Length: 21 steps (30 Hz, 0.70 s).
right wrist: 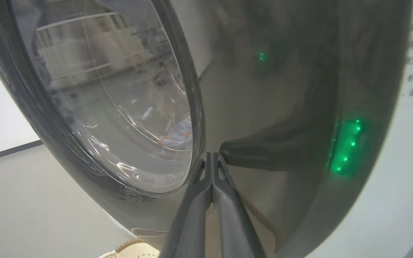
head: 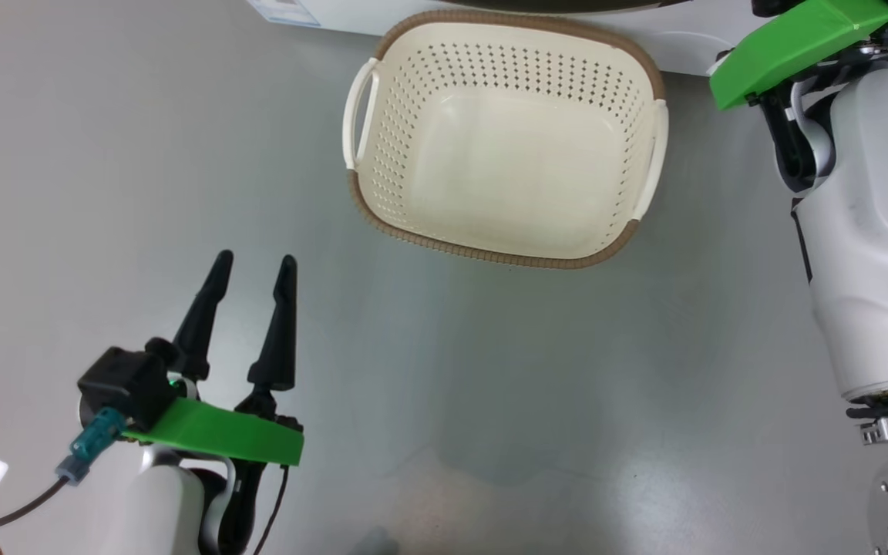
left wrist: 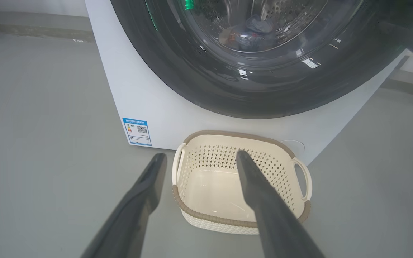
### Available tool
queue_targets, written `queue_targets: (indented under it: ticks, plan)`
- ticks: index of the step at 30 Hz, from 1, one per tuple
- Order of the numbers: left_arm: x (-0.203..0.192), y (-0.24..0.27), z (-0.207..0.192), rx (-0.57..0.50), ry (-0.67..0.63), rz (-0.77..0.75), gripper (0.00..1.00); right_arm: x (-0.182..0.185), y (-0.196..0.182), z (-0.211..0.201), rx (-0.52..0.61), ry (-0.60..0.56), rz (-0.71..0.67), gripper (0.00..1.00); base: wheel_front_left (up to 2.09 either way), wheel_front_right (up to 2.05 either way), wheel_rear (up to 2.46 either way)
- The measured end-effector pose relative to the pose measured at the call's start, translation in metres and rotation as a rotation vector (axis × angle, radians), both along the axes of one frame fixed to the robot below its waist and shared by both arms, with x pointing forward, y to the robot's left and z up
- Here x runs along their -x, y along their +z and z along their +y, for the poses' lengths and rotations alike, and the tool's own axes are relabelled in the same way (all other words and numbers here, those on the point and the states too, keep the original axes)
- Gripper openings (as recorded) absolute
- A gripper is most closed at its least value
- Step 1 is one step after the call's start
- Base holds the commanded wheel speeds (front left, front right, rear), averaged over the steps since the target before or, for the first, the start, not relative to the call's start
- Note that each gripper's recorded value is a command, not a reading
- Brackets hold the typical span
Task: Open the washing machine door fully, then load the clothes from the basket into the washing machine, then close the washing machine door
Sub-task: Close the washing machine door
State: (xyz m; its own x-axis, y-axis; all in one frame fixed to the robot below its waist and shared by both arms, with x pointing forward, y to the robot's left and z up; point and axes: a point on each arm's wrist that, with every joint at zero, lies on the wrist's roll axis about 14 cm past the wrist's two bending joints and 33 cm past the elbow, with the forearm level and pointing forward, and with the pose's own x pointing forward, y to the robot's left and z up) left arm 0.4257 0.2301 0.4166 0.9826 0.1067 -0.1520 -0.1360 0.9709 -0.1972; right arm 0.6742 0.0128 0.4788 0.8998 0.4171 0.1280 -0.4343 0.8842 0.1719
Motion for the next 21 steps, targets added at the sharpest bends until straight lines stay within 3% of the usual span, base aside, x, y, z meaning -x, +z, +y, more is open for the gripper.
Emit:
queue_targets:
  ticks: [21]
  plan:
    - [0.002,0.012,0.0,0.0,0.0,-0.029,1.0,-0.003,0.012,0.003,0.054,0.016,-0.015,0.0,0.0,0.0,0.0]
